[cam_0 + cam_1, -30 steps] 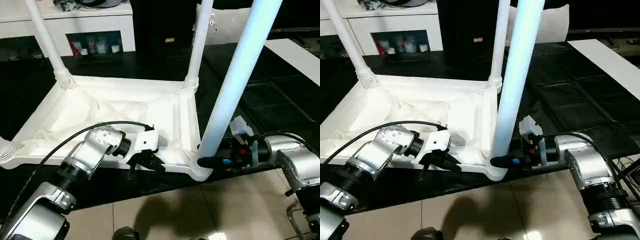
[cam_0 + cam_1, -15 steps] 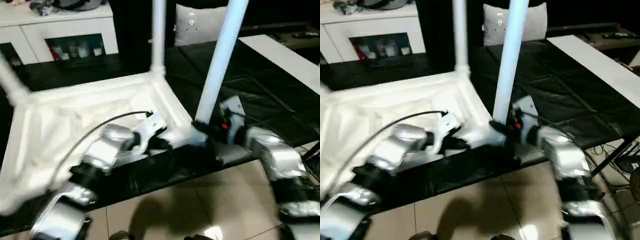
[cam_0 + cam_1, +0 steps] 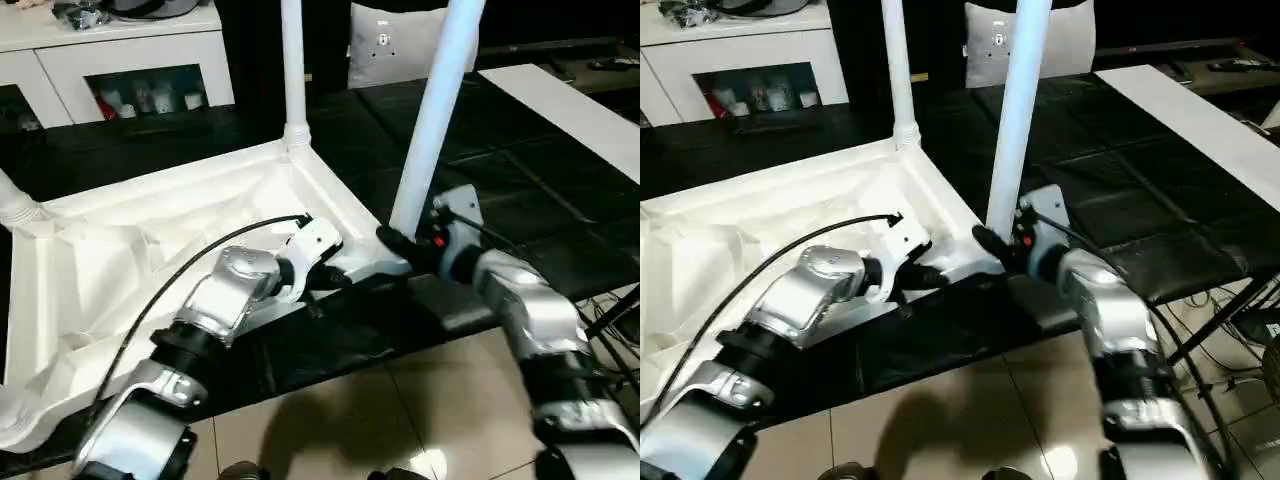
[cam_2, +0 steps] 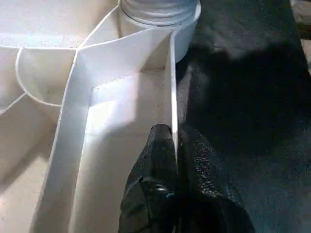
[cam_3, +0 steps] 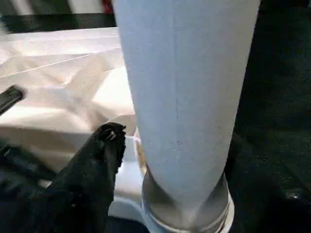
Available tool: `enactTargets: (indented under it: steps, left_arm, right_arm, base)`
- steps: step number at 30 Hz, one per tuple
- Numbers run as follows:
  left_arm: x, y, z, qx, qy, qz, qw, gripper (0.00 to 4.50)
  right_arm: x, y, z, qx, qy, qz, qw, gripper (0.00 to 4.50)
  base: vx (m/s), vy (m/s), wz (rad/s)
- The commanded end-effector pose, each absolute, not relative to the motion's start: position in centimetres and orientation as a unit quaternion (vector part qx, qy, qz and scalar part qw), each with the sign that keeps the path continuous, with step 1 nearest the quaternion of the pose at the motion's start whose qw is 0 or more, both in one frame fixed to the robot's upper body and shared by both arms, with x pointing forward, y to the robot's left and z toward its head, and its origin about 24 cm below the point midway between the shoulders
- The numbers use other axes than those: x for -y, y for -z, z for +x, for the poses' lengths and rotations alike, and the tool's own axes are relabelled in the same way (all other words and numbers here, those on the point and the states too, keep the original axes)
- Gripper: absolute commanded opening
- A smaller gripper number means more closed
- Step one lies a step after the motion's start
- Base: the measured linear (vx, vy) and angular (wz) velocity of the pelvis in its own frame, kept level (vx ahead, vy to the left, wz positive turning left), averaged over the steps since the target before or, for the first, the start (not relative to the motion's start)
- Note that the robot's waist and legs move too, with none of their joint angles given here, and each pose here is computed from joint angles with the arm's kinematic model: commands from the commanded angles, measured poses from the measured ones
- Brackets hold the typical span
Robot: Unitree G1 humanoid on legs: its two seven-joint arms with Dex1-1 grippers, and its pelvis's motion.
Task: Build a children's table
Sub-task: Rotate leg to tighten
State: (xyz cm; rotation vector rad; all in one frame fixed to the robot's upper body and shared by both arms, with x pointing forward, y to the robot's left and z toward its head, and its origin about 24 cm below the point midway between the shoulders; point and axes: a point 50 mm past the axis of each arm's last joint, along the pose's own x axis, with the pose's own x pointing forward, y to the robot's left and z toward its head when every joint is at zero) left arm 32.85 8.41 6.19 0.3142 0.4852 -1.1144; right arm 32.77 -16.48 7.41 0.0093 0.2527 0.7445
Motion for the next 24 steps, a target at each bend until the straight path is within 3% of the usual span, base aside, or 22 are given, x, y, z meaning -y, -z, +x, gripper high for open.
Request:
enactTargets:
  steps: [1, 6, 8, 13, 14, 20, 24]
  left_arm:
    - [-8.0, -7.9, 32.8, -0.179, 0.563, 0.172, 0.788, 0.00]
    - [-9.0, -7.7, 32.2, -0.181, 0.612, 0.199, 0.743, 0.00]
    - [-9.5, -7.7, 31.9, -0.179, 0.637, 0.216, 0.718, 0.00]
    - [-10.7, -7.7, 30.9, -0.195, 0.690, 0.248, 0.651, 0.00]
    - [-10.8, -7.6, 30.8, -0.197, 0.694, 0.253, 0.644, 0.00]
    - [-11.4, -7.6, 30.3, -0.204, 0.723, 0.273, 0.601, 0.00]
    - [-11.3, -7.6, 30.3, -0.199, 0.730, 0.271, 0.594, 0.00]
  right_arm:
    - [16.2, -7.4, 31.9, -0.130, -0.422, -0.011, 0.897, 3.65]
    - [17.9, -7.9, 31.0, -0.140, -0.473, -0.031, 0.869, 3.99]
    - [18.6, -8.1, 30.6, -0.150, -0.498, -0.052, 0.852, 4.37]
    - [19.2, -8.8, 29.3, -0.150, -0.572, -0.082, 0.802, 4.37]
    - [19.2, -8.8, 29.2, -0.149, -0.579, -0.082, 0.797, 4.12]
    - [19.1, -8.9, 28.1, -0.168, -0.638, -0.070, 0.748, 3.59]
    - [19.0, -8.7, 27.8, -0.185, -0.658, -0.059, 0.727, 3.29]
  base:
    - [0.000, 0.000, 0.00]
    - [0.000, 0.000, 0.00]
    - [0.000, 0.000, 0.00]
    - [0.000, 0.000, 0.00]
    - [0.000, 0.000, 0.00]
    - [0.000, 0.000, 0.00]
    - [0.000, 0.000, 0.00]
